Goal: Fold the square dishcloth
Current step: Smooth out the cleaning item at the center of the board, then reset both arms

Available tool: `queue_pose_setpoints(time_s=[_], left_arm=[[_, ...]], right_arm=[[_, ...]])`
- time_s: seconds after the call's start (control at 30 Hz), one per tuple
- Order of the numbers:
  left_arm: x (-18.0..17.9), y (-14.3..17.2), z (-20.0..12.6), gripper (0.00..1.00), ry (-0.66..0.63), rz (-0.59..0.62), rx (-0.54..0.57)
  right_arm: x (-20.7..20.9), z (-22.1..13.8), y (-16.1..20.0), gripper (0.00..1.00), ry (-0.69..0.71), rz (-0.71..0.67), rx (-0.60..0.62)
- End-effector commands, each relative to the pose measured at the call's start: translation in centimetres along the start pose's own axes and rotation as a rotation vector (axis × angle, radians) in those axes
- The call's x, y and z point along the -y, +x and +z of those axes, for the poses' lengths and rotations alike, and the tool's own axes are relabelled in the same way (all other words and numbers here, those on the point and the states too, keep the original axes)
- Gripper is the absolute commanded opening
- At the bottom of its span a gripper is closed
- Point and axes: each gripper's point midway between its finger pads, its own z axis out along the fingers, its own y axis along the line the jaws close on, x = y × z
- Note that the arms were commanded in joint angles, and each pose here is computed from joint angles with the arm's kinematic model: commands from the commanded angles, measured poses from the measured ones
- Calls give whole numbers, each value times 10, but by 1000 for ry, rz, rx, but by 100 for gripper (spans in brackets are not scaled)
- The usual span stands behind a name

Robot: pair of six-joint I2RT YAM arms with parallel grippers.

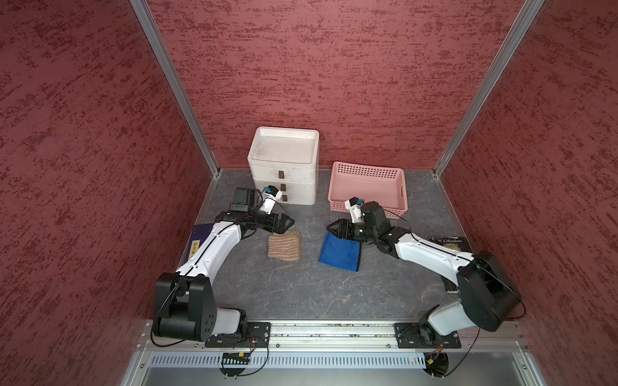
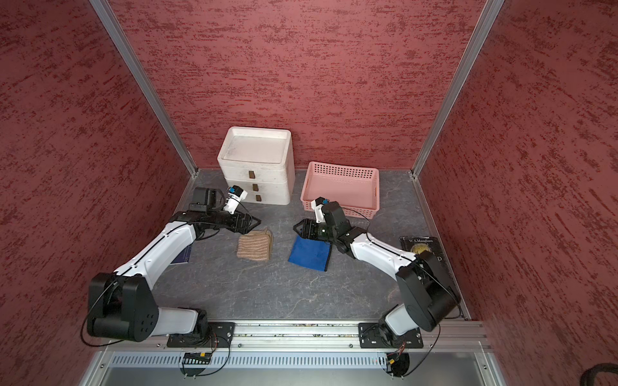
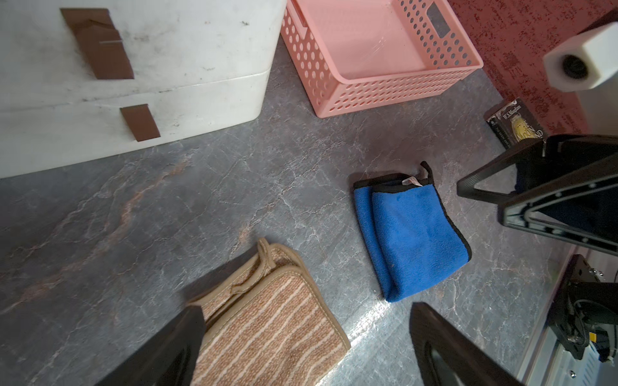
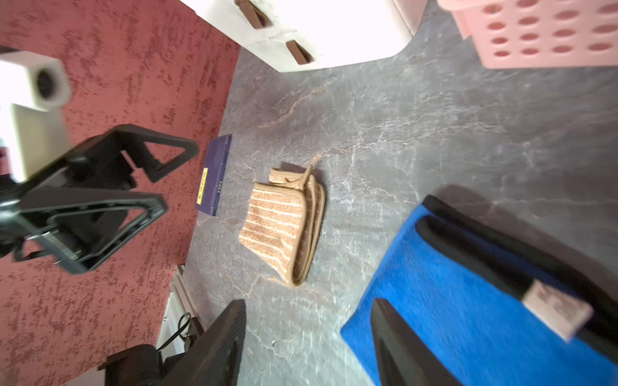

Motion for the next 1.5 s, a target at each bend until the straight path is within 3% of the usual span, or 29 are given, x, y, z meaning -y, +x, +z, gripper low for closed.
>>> queue_pose_setpoints(time_s=[0.0,0.2,0.3,0.43,0.53,0.6,0.73,0.87,0.93,1.03,1.1,1.2,1.3,1.47], left_arm=[[-8,9,-3,100,-30,23,-7],[-11,17,-4,100,-42,41,-21],[-12,22,-4,100,-48,51,-24],[-18,18,-6,100,-78,54,-15],[-32,8,-9,100,-139,24,16],[-43,2,-12,100,-171,-2,47],[-64,-6,-13,100,-247,-40,121],[-89,-13,-7,100,-370,-52,198],[-105,-15,0,100,-440,-59,220],[-124,-12,5,100,-522,-79,285],[-125,-6,10,100,-547,-28,333],[-125,-2,17,100,-604,53,395],[-127,-4,12,100,-665,57,422],[-113,14,-22,100,-661,55,644]], right_arm=[[41,34,13,62,71,37,-71],[80,69,24,61,113,86,-121],[67,67,21,60,54,78,-129],[14,31,-1,65,-11,-21,-77],[-6,-14,-26,82,68,-114,-3],[-7,-50,-43,98,163,-165,68],[29,-126,-69,98,429,-207,235],[100,-210,-98,99,855,-209,532],[129,-240,-102,99,1031,-256,668],[166,-269,-94,98,1205,-262,805],[189,-280,-83,98,1269,-237,858],[218,-285,-75,99,1272,-177,900],[232,-273,-76,99,1228,-218,903],[224,-257,-88,98,1070,-298,943]])
